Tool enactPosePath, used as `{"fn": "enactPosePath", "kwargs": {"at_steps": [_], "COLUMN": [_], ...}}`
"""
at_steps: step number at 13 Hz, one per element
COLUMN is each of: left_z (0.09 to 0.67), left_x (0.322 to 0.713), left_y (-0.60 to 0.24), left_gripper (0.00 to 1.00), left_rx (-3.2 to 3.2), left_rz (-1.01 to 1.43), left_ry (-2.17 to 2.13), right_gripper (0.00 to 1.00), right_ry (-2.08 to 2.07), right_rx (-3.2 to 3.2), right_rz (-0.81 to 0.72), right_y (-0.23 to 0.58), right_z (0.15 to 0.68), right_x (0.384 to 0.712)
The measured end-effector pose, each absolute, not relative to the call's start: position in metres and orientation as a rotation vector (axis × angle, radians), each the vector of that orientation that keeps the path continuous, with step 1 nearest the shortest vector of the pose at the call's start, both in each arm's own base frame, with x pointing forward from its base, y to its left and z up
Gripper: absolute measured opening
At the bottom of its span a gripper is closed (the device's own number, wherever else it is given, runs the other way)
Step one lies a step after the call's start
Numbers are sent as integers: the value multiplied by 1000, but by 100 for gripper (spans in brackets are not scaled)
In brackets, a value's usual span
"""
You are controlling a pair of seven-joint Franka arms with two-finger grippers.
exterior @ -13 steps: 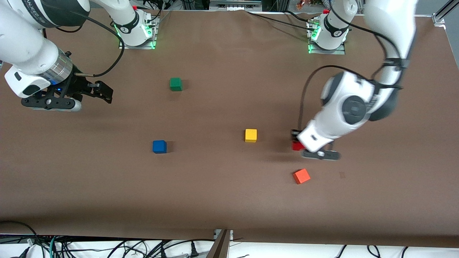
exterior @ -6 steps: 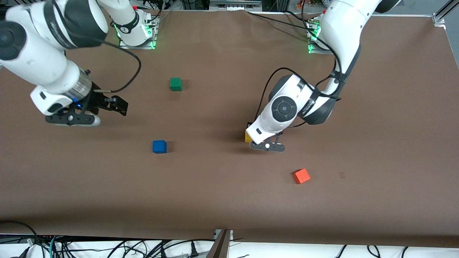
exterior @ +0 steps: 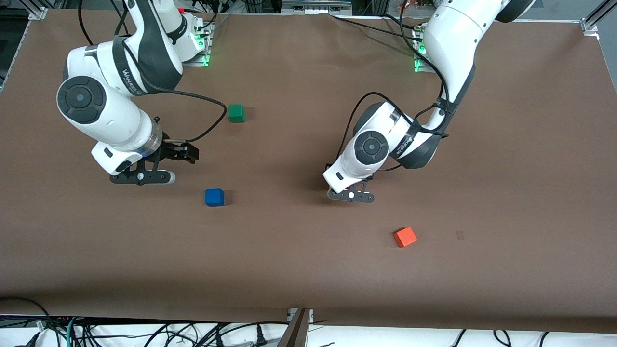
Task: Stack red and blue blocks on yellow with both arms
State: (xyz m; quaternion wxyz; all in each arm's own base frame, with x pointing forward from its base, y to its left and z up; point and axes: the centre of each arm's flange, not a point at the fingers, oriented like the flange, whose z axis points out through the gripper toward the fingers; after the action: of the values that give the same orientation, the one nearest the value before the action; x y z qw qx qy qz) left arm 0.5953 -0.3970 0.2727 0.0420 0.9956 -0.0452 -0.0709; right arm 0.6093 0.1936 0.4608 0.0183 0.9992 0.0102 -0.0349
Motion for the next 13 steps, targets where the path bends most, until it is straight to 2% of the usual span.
{"fn": "enactPosePath", "kwargs": {"at_steps": [6, 13], "left_z": [271, 264], "left_x": [576, 576], "left_y": [-422, -420], "left_gripper": [56, 56], "left_rx": [3054, 3076], "left_rz": [-233, -246], "left_ry": [-185, -182], "right_gripper": [100, 100], "right_ry": [32, 48], "right_rx": [3109, 3110], "right_rz": [-77, -70], "right_y": [194, 201], "right_z": [465, 466], "right_x": [612, 610]}}
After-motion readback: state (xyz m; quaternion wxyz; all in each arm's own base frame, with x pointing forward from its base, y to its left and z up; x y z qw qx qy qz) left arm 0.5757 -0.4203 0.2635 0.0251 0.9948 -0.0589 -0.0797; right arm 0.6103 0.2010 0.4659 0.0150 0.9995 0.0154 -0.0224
